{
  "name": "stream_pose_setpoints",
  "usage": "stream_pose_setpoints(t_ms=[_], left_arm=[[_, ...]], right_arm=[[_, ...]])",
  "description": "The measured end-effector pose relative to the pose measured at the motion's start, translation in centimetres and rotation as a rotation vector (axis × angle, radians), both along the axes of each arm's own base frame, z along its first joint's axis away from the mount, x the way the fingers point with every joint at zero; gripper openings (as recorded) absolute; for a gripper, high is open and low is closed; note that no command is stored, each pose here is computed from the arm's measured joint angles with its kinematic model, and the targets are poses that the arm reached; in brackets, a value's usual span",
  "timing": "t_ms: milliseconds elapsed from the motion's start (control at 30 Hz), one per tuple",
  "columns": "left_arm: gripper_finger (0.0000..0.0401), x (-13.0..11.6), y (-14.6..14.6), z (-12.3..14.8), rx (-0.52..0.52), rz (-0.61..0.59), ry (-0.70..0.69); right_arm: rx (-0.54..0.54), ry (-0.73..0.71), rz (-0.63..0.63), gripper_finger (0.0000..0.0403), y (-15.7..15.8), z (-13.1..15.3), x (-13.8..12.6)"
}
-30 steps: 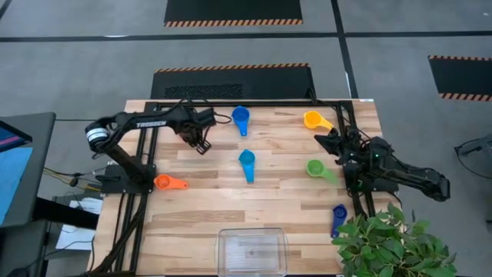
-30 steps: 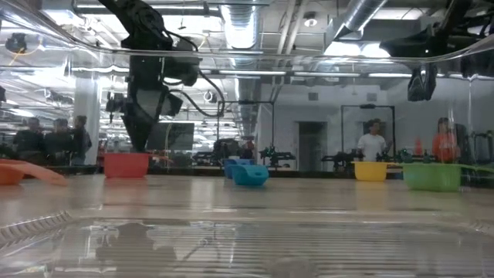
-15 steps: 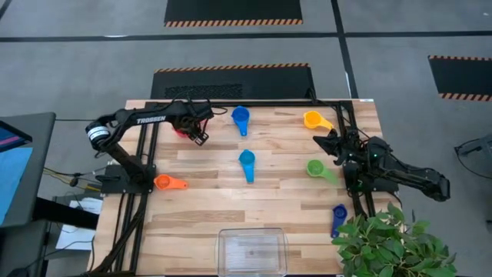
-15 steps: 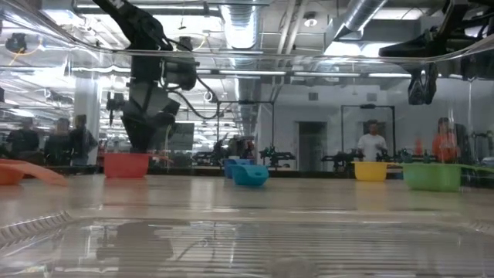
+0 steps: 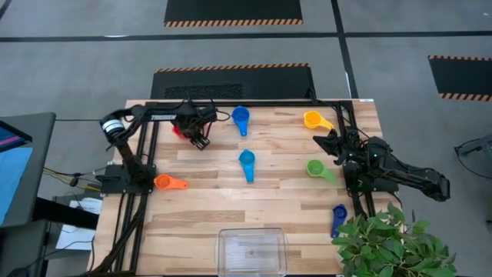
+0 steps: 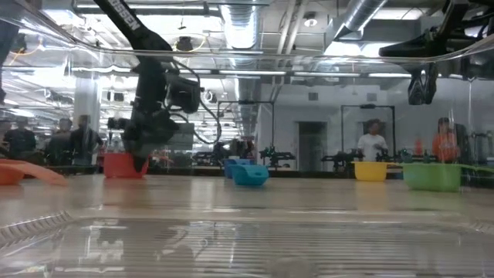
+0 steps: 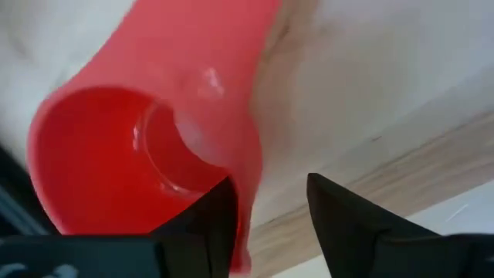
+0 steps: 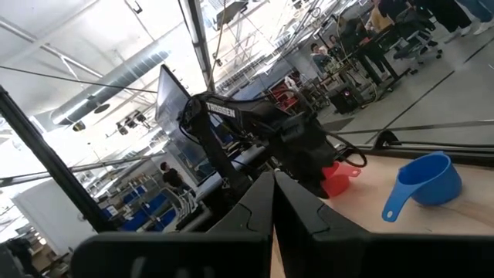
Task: Nest measuring cups in basket
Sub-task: Put the red measuring cup into the transparent bin
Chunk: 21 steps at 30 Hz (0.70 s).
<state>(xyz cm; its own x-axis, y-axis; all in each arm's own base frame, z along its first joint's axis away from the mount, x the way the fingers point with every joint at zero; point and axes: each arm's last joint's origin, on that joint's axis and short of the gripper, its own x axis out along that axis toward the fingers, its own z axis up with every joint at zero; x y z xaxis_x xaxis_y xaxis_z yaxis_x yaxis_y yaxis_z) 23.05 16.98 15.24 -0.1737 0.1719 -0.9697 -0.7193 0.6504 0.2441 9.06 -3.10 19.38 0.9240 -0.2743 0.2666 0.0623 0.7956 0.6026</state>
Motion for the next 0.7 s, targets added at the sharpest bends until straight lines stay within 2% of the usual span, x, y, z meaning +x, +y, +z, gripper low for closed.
stream_pose_setpoints(t_ms=[67, 167, 200, 300, 433, 567, 700], left_arm=[[0.0096, 0.2, 0.1, -0.3, -0.022, -0.026, -0.018], [0.0021, 0.5, 0.2, -0.5, -0.024, -0.041, -0.044], [0.0013, 0.5, 0.2, -0.5, -0.032, -0.038, -0.05], [0.0005, 0.6, 0.0, -0.3, -0.087, -0.025, -0.085], [0.0003, 1.8, -0.6, 1.0, -0.211, -0.052, -0.174], [0.0002, 4.2, -1.3, 4.2, -0.301, -0.137, -0.287], [0.0002, 7.7, -3.2, 8.9, -0.321, -0.266, -0.442]], right_arm=[[0.0, 0.0, 0.0, 0.0033, 0.0, 0.0, 0.0], [0.012, -0.006, 0.003, 0.0033, 0.0, 0.0, 0.0], [0.013, -0.006, 0.004, 0.0033, 0.0, 0.0, 0.0], [0.012, -0.01, 0.003, 0.0033, 0.0, 0.1, 0.0], [0.012, -0.009, 0.003, 0.0033, 0.0, 0.0, 0.0], [0.009, -0.007, 0.002, 0.0033, 0.0, 0.0, 0.0], [0.006, -0.006, 0.001, 0.0033, 0.0, 0.0, 0.0]])
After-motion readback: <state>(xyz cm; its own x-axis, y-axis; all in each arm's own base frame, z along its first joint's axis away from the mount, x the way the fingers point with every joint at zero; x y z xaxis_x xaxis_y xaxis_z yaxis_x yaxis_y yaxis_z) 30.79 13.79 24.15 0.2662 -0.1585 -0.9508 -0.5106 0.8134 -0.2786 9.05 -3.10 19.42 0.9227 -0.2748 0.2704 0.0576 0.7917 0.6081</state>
